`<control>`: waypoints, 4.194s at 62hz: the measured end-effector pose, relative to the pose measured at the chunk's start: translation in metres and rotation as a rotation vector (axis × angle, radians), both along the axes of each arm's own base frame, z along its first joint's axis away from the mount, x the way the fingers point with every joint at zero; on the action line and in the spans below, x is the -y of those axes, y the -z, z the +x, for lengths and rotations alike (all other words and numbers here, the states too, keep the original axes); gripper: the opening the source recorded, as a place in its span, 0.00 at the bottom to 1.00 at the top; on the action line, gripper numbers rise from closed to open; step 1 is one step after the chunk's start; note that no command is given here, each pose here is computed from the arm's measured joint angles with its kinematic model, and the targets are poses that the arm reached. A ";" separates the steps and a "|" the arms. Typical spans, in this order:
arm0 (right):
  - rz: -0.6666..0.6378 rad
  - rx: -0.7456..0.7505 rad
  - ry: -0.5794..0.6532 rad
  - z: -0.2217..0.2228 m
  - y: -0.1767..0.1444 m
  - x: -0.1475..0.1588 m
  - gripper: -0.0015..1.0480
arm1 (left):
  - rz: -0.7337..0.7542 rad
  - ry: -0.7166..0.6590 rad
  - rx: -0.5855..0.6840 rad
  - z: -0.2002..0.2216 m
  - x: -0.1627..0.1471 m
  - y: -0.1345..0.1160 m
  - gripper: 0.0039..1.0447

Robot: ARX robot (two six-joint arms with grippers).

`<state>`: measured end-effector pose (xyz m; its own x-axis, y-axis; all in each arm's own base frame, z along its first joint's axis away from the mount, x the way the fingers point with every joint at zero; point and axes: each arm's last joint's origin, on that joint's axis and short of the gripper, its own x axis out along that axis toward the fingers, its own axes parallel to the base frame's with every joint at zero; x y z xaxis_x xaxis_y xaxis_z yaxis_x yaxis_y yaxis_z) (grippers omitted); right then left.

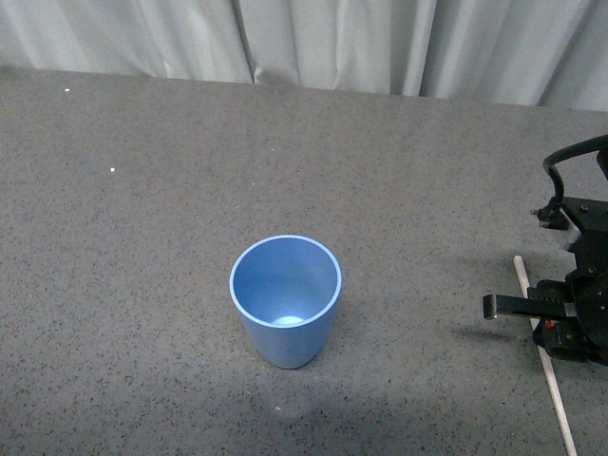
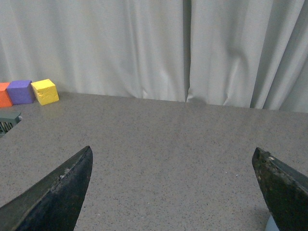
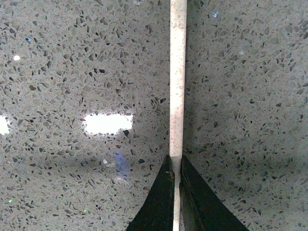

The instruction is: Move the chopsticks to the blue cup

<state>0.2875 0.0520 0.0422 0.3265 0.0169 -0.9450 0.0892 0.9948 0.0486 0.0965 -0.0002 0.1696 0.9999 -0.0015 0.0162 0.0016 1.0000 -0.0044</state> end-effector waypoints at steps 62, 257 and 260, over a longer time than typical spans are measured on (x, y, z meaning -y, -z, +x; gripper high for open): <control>0.616 1.066 -0.536 -0.034 -0.107 -0.118 0.01 | 0.000 0.000 0.000 0.000 0.000 0.000 0.94; -0.095 1.246 -0.047 -0.178 -0.126 0.052 0.01 | 0.000 0.000 0.000 0.000 0.000 0.000 0.94; -0.094 1.245 -0.047 -0.180 -0.125 0.052 0.01 | 0.000 0.000 0.000 0.000 0.000 0.000 0.94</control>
<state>0.1072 0.0002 0.1675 1.0000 0.0019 0.0067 -0.0019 1.0000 0.0029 0.0966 -0.0002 0.1696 0.9999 -0.0015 0.0158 0.0016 1.0000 -0.0044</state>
